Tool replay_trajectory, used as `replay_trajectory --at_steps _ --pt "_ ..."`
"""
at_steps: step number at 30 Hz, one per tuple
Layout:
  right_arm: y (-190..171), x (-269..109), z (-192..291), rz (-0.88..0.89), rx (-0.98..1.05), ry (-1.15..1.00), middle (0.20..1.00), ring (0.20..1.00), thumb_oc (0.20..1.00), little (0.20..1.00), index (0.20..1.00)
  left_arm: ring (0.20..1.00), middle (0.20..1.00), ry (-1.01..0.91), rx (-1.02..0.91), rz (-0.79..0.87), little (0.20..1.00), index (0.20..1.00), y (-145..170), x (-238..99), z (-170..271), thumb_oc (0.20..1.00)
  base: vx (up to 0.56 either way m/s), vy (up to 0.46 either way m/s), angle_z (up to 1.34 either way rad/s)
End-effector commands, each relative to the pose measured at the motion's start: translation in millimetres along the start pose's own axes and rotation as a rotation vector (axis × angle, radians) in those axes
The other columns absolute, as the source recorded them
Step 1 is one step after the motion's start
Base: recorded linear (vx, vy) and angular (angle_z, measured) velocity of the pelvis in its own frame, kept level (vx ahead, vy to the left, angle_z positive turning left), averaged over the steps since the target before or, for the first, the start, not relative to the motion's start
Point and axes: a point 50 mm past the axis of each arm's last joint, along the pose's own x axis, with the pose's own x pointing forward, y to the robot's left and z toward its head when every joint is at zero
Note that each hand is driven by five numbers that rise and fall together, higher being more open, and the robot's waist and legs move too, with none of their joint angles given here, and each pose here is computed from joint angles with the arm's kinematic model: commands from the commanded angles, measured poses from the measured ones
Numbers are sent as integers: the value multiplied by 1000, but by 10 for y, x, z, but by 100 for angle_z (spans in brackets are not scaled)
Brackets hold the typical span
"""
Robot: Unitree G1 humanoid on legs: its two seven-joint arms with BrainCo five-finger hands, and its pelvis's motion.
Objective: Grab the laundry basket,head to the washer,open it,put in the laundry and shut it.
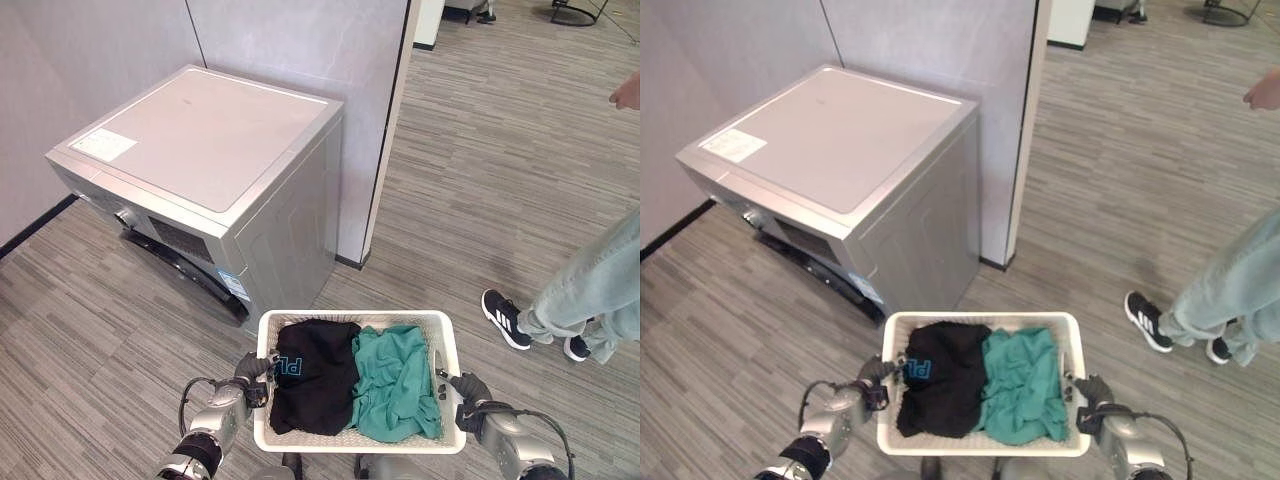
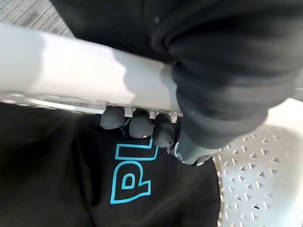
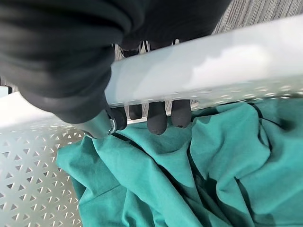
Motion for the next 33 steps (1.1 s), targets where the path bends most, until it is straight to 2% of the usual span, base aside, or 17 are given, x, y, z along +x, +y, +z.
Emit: replay_trajectory --at_steps 1,3,4,10,11,12,13,22,25,29,33 --pt "319 -6 214 252 53 -132 200 200 200 200 200 200 200 -138 48 57 200 200 199 61 425 200 0 0 0" --pt "341 -3 225 257 39 -136 200 200 200 200 200 200 200 -133 40 66 200 200 218 56 405 200 6 -10 4" --pt "240 130 565 110 35 -212 200 200 200 200 200 200 200 -66 120 -90 200 200 -248 84 201 200 56 26 7" --pt "351 115 464 164 88 -187 200 200 200 200 200 200 200 -51 117 -74 200 200 -160 54 137 200 63 35 -16" --pt "373 118 460 173 158 -188 200 200 200 200 200 200 200 -50 113 -71 200 200 -148 51 132 200 47 15 -3" --pt "430 122 465 201 309 -197 200 200 200 200 200 200 200 -53 95 -61 200 200 -125 46 138 200 29 12 4" --pt "459 120 462 216 326 -201 200 200 200 200 200 200 200 -57 91 -61 200 200 -120 42 145 200 31 -3 2" --pt "572 120 624 292 259 -215 200 200 200 200 200 200 200 -104 130 -23 200 200 94 5 343 200 6 -27 13" --pt "746 91 883 434 276 -255 200 200 200 200 200 200 200 -156 289 -39 200 200 226 -29 640 200 -4 -38 19" --pt "795 57 1110 528 191 -268 200 200 200 200 200 200 200 -200 398 31 200 200 657 -181 1042 200 -29 -60 19" --pt "923 45 1296 611 52 -245 200 200 200 200 200 200 200 -179 454 103 200 200 953 -273 1218 200 -47 -92 14"
